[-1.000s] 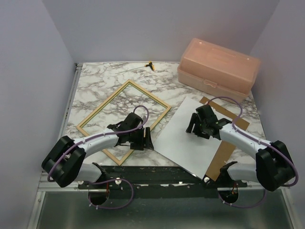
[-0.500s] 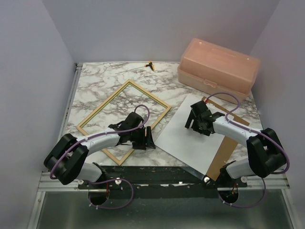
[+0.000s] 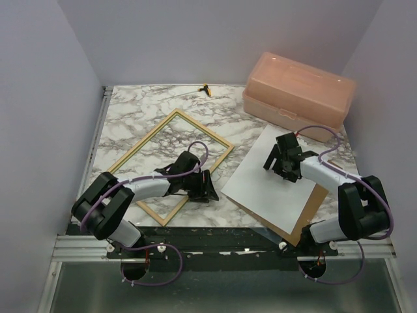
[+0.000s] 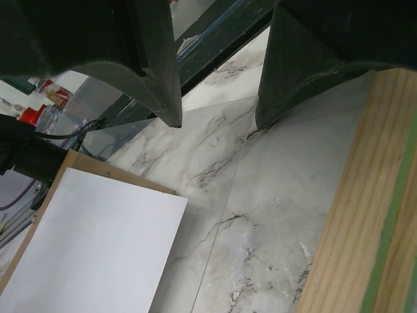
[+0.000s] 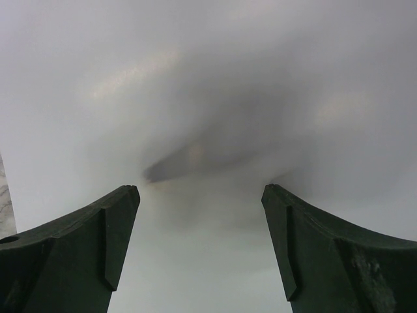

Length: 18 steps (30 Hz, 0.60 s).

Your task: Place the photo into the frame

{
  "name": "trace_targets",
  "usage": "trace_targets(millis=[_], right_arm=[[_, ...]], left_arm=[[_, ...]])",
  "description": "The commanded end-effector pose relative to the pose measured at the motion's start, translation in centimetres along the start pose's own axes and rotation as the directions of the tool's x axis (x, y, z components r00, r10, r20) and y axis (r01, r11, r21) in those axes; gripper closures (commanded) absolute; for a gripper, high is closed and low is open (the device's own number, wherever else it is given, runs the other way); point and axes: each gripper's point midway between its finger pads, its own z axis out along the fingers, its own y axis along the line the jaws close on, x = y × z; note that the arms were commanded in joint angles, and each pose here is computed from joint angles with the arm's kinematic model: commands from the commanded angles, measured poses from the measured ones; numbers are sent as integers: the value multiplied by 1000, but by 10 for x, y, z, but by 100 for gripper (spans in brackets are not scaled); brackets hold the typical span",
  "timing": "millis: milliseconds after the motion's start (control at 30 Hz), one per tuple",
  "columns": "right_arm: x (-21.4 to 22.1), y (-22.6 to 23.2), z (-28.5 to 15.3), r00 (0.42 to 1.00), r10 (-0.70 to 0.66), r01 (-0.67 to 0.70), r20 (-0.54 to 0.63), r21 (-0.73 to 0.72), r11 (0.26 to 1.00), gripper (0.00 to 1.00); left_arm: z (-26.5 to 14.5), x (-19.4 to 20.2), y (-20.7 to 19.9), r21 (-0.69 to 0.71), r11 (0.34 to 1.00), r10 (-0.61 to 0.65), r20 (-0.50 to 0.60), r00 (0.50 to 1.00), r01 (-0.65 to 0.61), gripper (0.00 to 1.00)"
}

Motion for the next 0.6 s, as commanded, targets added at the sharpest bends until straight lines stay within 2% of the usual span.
trace_targets(millis=[0,400,567], right_arm=[[28,-18,9,996,-26,28,-89,25,999,13],[27,-6,6,995,-33,29,-97,-43,999,14],[23,-2,3,995,-35,29,-90,-58,998,14]], left_arm=[[4,-1,-8,74,997,1,8,1000,-1,51],[0,-10,-36,239,971,5,46,999,-16,60],[-1,-14,-38,251,968,0,58,998,-14,76]])
